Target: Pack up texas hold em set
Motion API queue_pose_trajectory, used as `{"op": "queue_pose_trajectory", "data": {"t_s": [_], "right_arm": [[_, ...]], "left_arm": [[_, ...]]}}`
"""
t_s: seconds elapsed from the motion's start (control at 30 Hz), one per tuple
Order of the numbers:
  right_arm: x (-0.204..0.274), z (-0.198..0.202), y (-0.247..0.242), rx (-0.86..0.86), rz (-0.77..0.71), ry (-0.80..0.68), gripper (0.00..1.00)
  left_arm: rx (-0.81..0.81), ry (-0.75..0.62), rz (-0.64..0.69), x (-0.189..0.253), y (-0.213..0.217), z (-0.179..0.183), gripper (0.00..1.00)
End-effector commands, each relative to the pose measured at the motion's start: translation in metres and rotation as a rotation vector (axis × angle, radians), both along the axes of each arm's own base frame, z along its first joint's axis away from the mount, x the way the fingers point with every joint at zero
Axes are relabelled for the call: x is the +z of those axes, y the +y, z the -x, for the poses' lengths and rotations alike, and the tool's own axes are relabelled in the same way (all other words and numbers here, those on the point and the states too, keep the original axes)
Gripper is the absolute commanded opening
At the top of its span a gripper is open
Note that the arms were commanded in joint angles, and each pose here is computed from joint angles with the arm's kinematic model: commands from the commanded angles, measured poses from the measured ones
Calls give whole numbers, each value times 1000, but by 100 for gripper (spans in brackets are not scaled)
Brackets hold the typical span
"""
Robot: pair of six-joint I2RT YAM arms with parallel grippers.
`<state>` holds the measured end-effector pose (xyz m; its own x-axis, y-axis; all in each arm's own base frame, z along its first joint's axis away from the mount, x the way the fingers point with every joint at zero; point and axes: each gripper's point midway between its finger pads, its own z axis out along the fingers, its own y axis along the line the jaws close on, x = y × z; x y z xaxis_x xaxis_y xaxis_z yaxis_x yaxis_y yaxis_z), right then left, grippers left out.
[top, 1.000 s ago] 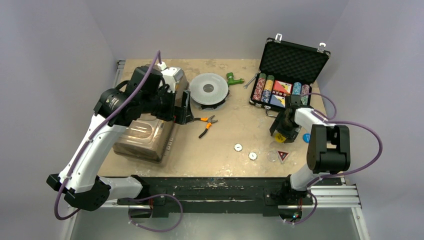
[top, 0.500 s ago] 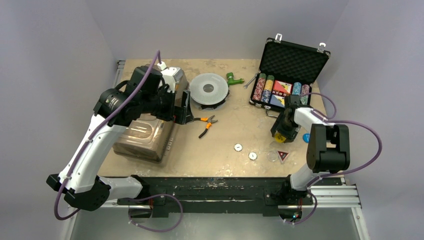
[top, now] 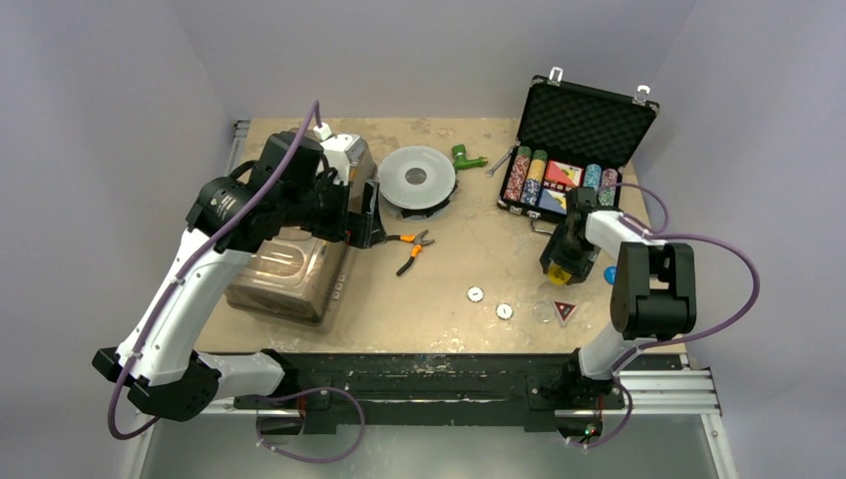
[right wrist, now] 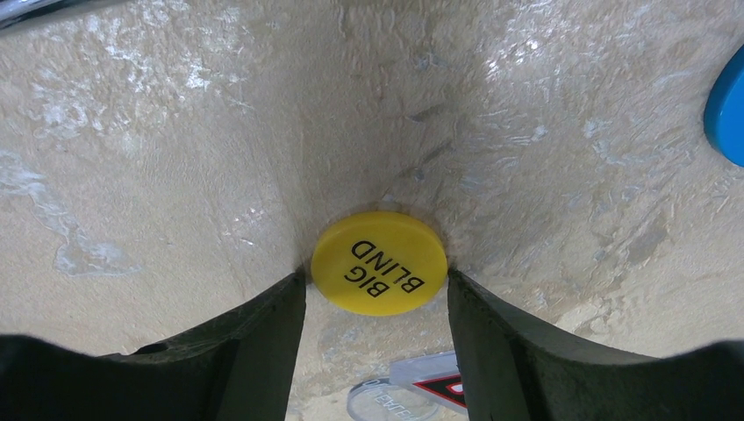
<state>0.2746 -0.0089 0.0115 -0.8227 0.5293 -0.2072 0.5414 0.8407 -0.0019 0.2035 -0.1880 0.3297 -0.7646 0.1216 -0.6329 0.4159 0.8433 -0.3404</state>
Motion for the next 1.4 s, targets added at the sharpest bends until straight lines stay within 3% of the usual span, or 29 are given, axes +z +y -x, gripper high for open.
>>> {"op": "queue_pose_trajectory", "data": {"t_s": [0.0,0.53,0.83,1.13,1.37], "right_arm": [[-14,-1,-11,9,59,22,60],[-6,-9,-7,43,35,-23,38],[28,-29,-3,44,15,-120,34],[77,-74,-1,25,1,-252,33],[92,-136,-1,-6,-15,-320,33]], "left_arm": [[-10,-61,42,20,-1,2,100],[-21,-58,39,21,-3,1,100],[-19,-50,42,19,-4,0,100],[-14,-51,34,17,-2,1,100],[-13,-57,21,17,1,1,100]]}}
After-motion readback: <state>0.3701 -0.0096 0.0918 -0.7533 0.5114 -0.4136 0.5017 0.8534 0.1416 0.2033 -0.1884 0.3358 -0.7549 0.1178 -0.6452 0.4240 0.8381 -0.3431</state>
